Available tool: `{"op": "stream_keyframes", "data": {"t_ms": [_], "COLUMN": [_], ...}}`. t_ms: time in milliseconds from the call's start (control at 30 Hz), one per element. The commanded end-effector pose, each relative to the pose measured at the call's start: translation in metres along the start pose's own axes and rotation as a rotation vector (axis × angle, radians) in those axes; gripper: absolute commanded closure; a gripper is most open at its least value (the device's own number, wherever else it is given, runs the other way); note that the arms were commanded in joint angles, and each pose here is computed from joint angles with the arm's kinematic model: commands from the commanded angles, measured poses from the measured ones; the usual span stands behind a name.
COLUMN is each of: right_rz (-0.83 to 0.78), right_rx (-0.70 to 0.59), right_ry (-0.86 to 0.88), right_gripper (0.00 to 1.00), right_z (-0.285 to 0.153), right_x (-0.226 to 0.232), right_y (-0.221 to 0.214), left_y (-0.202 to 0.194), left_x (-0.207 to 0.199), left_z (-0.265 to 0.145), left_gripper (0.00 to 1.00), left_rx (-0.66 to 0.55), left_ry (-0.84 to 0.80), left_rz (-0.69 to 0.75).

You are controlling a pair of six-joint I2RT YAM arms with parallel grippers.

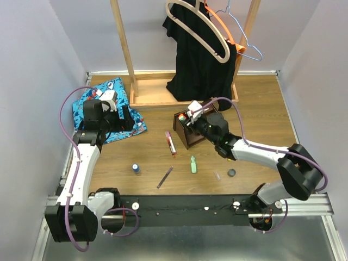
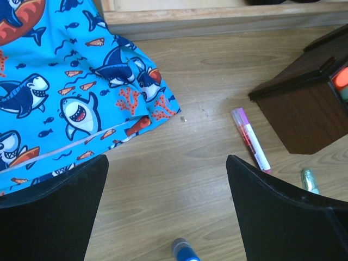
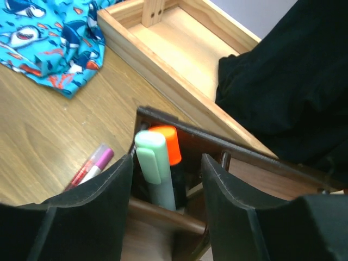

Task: Sort the stationery into containers
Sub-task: Place the pen in the storage box, then pick up the pen from the center of the board.

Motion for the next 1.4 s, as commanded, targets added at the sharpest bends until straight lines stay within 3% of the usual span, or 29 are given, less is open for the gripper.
{"op": "stream_keyframes", "data": {"t_ms": [0,167,300,467,733,1000,1133,1233,1267,1367], "right_rz": [0.06,0.206,0.358,0.432,0.591,0.764,0.792,0.693,0.59,0.344], "right_rx": [0.019,0.089,0.354,0.416,0.451,0.619,0.737,0.811,0.804,0.709], "right_ry": [-0.014,-0.139,-0.323,-0.454,-0.622,-0.716,-0.651,-0.348,-0.192,-0.005], "right_gripper": [0.39,0.39,0.37,0.45,0.46,0.52,0.52,0.45,0.44,0.41], "right_z": [-0.015,-0.038,-0.07,-0.096,-0.118,-0.135,-0.132,-0.126,-0.127,-0.136], "right_x": [-0.012,-0.03,-0.036,-0.064,-0.112,-0.117,-0.105,-0.093,-0.09,-0.094], "right_y": [0.046,0.079,0.054,0.043,0.035,-0.021,-0.045,-0.044,-0.04,-0.026], "left_y": [0.009,0.012,0.009,0.003,0.012,0.022,0.03,0.031,0.03,0.029], "left_x": [-0.008,-0.012,-0.014,-0.013,-0.012,-0.008,-0.006,-0.004,-0.003,-0.002], "left_z": [-0.005,-0.009,-0.014,-0.017,-0.012,0.003,0.006,0.006,0.006,0.007], "left_gripper": [0.01,0.01,0.01,0.01,0.01,0.01,0.01,0.01,0.01,0.01], "left_rx": [-0.072,-0.124,-0.142,-0.125,-0.101,-0.066,-0.071,-0.066,-0.065,-0.062], "left_ry": [-0.053,-0.072,-0.07,-0.058,-0.043,-0.038,-0.026,-0.011,-0.004,0.001], "left_rz": [0.004,-0.002,-0.028,-0.034,-0.031,-0.035,-0.014,0.008,0.013,0.021]}}
Point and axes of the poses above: each gripper's point midway between its finger pads, its own z axis out along the fingers, its own x axis along the line the jaws close on, y = z × x, the point moved 8 cm from there along -z, back along the fingers, and after that the axes turned 1 degree about -z, right-handed, at the moved point
